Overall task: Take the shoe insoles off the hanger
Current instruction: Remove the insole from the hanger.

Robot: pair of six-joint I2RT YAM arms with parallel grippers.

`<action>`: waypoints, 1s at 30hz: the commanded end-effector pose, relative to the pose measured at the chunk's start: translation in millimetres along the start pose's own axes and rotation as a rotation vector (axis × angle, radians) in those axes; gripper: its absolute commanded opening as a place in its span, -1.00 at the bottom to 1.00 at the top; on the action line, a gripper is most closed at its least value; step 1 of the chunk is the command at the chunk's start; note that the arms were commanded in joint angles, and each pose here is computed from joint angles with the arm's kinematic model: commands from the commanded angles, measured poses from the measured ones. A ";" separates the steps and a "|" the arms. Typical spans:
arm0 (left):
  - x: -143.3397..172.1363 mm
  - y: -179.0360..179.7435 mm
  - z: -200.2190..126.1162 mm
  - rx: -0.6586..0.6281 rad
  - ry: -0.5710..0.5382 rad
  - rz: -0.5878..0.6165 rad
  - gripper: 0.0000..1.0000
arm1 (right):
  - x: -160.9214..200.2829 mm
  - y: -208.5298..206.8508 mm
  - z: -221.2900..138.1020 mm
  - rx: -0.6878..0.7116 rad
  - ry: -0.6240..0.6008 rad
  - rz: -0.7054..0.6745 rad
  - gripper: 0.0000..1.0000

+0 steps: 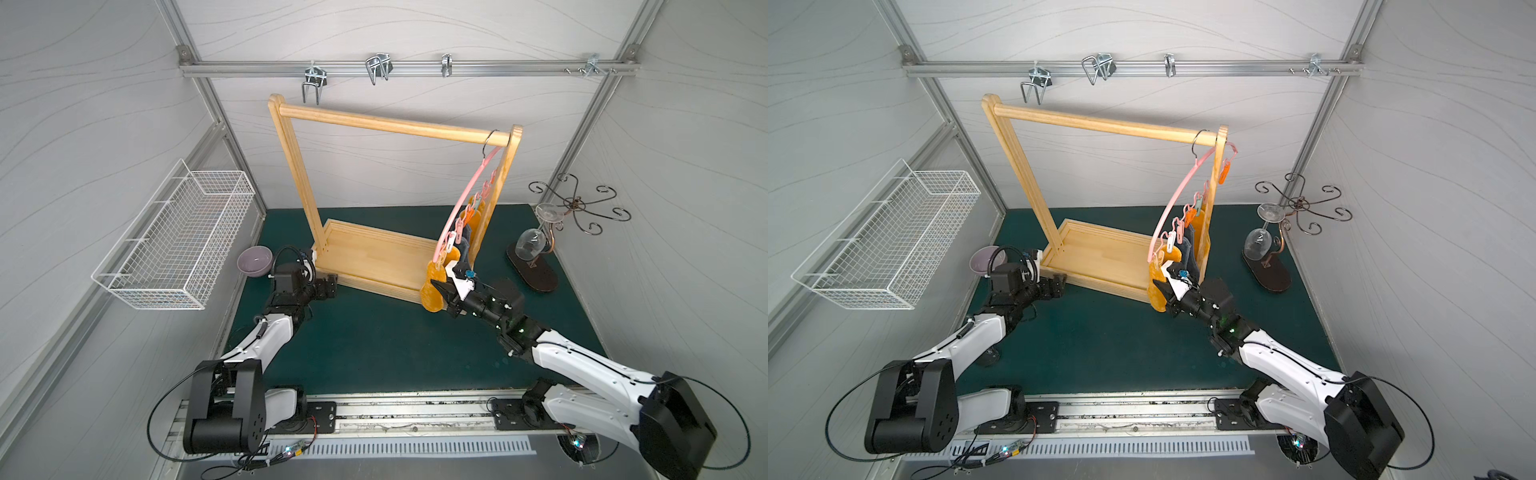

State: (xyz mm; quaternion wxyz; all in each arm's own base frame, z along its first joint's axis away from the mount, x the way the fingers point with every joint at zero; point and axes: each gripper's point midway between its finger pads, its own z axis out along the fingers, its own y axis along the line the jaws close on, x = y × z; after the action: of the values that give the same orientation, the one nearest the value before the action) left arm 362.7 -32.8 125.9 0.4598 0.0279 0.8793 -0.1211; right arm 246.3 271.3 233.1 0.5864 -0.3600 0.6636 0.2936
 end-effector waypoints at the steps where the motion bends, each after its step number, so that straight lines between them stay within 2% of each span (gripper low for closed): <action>1: -44.9 -23.7 -14.8 0.111 -0.031 -0.008 0.99 | -19.1 9.0 -6.6 -0.041 -0.054 0.026 -0.80; 6: -88.1 -24.0 -31.8 0.075 -0.052 -0.012 1.00 | -25.9 14.3 -15.6 -0.060 -0.067 0.036 -0.79; 11: -113.8 -21.4 -51.0 0.024 -0.068 -0.040 0.99 | -31.8 17.5 -22.8 -0.072 -0.074 0.041 -0.78; 16: -124.0 3.0 -69.7 -0.148 -0.073 -0.057 1.00 | -37.6 21.6 -27.7 -0.091 -0.092 0.046 -0.78; 20: -121.2 12.6 -78.1 -0.216 -0.062 -0.071 1.00 | -44.3 26.1 -30.9 -0.115 -0.110 0.055 -0.78; 24: -120.8 9.9 -85.2 -0.213 -0.045 -0.080 1.00 | -47.6 28.0 -31.9 -0.127 -0.120 0.066 -0.78; 27: -122.1 -7.2 -88.3 -0.124 -0.022 -0.048 1.00 | -49.0 29.4 -33.6 -0.135 -0.124 0.083 -0.78; 30: -125.0 -12.4 -92.3 -0.102 -0.016 -0.068 1.00 | -49.4 29.9 -34.9 -0.138 -0.134 0.100 -0.78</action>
State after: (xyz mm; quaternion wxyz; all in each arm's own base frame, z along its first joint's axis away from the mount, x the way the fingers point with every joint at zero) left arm 361.1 -8.8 252.0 0.4432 -0.0381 0.8925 -0.0742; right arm 212.0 265.5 269.3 0.5808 -0.3503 0.6360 0.3681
